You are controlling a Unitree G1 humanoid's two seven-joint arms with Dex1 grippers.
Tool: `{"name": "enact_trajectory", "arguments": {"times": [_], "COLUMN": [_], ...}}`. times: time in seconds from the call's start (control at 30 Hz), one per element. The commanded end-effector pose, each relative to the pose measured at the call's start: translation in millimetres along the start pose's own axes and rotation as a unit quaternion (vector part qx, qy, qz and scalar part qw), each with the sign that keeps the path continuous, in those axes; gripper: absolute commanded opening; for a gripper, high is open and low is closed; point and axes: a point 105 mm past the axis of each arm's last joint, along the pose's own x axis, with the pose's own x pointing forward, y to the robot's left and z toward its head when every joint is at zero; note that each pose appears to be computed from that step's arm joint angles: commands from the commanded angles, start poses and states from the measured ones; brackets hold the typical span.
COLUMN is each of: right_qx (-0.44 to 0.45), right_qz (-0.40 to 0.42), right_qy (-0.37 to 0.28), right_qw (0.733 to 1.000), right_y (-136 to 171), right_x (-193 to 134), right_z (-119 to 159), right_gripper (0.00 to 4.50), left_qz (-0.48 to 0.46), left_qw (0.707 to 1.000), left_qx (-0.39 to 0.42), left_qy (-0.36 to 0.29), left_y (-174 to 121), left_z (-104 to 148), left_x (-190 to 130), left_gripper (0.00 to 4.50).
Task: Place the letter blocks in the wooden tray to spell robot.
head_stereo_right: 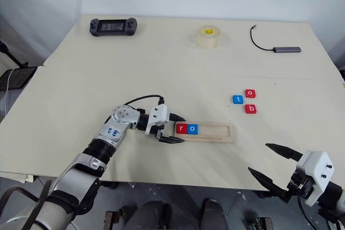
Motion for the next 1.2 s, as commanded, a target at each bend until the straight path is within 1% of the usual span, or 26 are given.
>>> {"name": "enact_trajectory", "arguments": {"times": [0.03,0.13,0.23,0.3,0.37,0.47,0.53,0.6,0.67,0.7,0.83,0.9,0.97,1.07,1.1,1.2], "right_qx": [-0.018,-0.021,-0.025,-0.025,-0.022,-0.016,-0.015,-0.013,-0.027,-0.027,-0.010,0.006,0.041,0.063,0.065,0.072], "right_qz": [-0.023,-0.058,-0.113,-0.155,-0.178,-0.209,-0.219,-0.215,-0.206,-0.208,-0.178,-0.180,-0.187,-0.179,-0.177,-0.189], "right_qy": [-0.014,-0.014,-0.015,-0.011,-0.010,-0.011,-0.018,-0.041,-0.064,-0.075,-0.076,-0.054,-0.022,0.046,0.067,0.098], "right_qw": [0.999,0.998,0.993,0.988,0.984,0.978,0.975,0.976,0.976,0.975,0.981,0.982,0.981,0.981,0.980,0.974], "right_y": [-2,-8,-18,-23,-24,-26,-27,-31,-39,-47,-75,-91,-106,-118,-121,-129], "right_x": [-5,-11,-24,-37,-44,-52,-52,-39,-25,-17,23,44,63,89,95,103], "right_z": [8,5,0,-7,-12,-20,-22,-17,-5,3,29,35,38,38,37,37], "right_gripper": [4.50,4.50,4.50,4.50,4.50,4.50,4.50,4.50,4.50,4.50,4.50,4.50,4.50,4.50,4.50,4.50], "left_qz": [0.010,0.035,0.056,0.065,0.077,0.110,0.129,0.144,0.145,0.149,0.166,0.175,0.188,0.205,0.209,0.222], "left_qw": [1.000,0.998,0.996,0.994,0.993,0.988,0.985,0.982,0.981,0.980,0.975,0.973,0.970,0.967,0.966,0.963], "left_qx": [0.006,0.018,0.007,-0.010,-0.014,-0.010,-0.005,-0.007,-0.015,-0.021,-0.047,-0.053,-0.055,-0.056,-0.057,-0.056], "left_qy": [-0.020,-0.049,-0.071,-0.086,-0.092,-0.105,-0.114,-0.123,-0.127,-0.130,-0.140,-0.140,-0.141,-0.142,-0.142,-0.139], "left_y": [2,4,-1,-12,-18,-23,-25,-29,-34,-36,-41,-43,-44,-48,-50,-52], "left_z": [5,9,2,-5,-8,-5,0,5,7,8,10,10,10,10,10,9], "left_x": [-12,-28,-60,-87,-102,-118,-122,-123,-123,-124,-128,-129,-130,-132,-132,-135], "left_gripper": [4.46,4.46,4.46,4.46,4.46,4.46,4.46,4.46,4.46,4.46,4.46,4.46,4.46,4.46,4.46,4.46]}}
